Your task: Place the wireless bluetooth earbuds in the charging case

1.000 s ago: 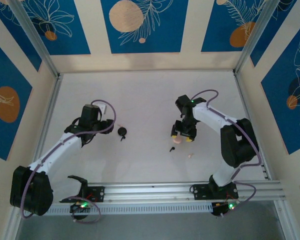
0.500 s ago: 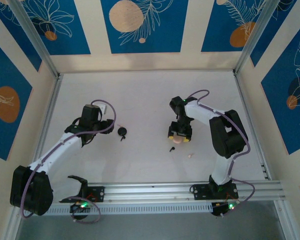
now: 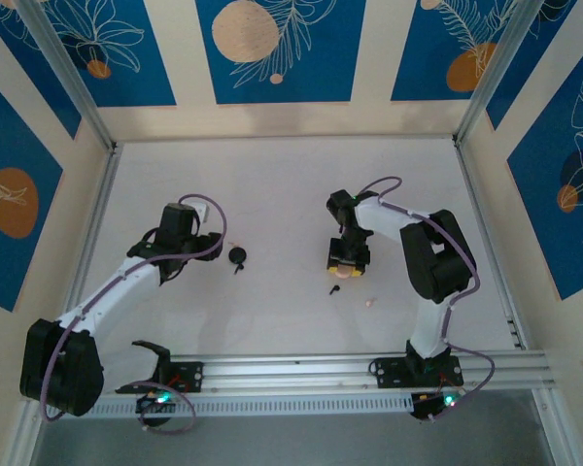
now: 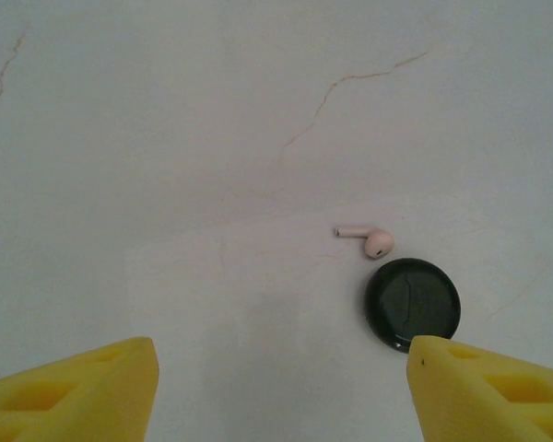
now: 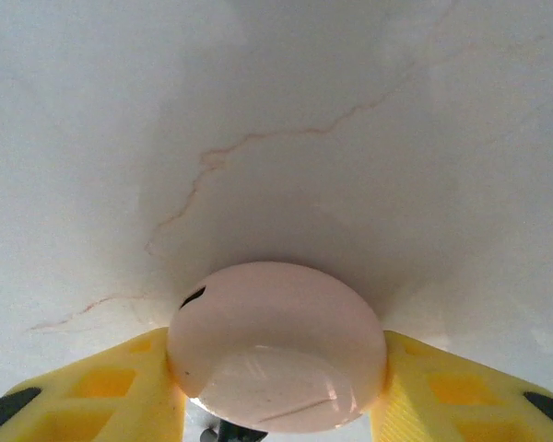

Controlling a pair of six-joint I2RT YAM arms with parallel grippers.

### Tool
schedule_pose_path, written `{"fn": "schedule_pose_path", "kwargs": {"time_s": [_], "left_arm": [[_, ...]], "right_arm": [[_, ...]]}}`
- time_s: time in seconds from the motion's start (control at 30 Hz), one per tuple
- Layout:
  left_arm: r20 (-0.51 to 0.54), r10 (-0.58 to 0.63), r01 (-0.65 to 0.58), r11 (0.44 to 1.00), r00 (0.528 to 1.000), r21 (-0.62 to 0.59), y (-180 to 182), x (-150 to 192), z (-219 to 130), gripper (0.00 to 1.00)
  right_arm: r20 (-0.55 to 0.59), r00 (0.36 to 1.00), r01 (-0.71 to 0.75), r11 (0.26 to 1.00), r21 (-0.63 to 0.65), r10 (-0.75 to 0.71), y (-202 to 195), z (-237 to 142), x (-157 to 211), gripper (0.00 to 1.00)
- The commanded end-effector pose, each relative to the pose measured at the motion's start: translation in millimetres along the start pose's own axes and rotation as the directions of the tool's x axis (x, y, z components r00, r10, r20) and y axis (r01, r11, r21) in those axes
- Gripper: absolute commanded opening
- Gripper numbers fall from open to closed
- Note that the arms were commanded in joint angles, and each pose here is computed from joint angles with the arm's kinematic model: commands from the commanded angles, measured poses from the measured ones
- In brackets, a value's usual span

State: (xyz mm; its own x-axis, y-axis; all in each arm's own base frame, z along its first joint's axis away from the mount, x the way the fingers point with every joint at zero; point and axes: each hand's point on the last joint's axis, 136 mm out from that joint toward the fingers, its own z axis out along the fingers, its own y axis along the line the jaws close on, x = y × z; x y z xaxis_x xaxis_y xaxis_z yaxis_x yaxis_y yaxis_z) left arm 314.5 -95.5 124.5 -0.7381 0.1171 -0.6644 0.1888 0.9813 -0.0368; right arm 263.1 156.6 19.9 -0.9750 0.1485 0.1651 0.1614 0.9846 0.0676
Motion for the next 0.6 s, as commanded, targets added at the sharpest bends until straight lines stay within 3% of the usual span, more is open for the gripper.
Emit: {"fn": "schedule_pose_path", "kwargs": {"time_s": [0.0, 0.13, 0.27, 0.33, 0.57], "left_arm": [[-0.033, 0.008, -0.007, 0.999, 0.999, 0.036, -9, 3, -3, 0.71], [-0.048, 0.027, -0.019, 0.988, 0.999, 0.156, -31, -6, -12, 0.70], [-0.074, 0.043, -0.015, 0.938, 0.996, 0.347, -65, -18, -27, 0.69], [-0.101, 0.049, -0.002, 0.904, 0.994, 0.428, -80, -24, -37, 0.67], [-0.204, 0.081, 0.060, 0.797, 0.976, 0.601, -114, -40, -72, 0.55]], "right_arm": [[0.071, 0.997, 0.040, 0.999, -0.022, -0.039, 3, -4, -4, 0.44], [0.210, 0.969, 0.153, 0.985, -0.079, -0.133, 16, -28, -10, 0.44], [0.410, 0.867, 0.375, 0.914, -0.157, -0.285, 50, -68, -13, 0.43], [0.501, 0.785, 0.495, 0.855, -0.154, -0.364, 69, -88, -9, 0.44], [0.759, 0.368, 0.808, 0.588, 0.025, -0.537, 129, -151, 23, 0.44]]}}
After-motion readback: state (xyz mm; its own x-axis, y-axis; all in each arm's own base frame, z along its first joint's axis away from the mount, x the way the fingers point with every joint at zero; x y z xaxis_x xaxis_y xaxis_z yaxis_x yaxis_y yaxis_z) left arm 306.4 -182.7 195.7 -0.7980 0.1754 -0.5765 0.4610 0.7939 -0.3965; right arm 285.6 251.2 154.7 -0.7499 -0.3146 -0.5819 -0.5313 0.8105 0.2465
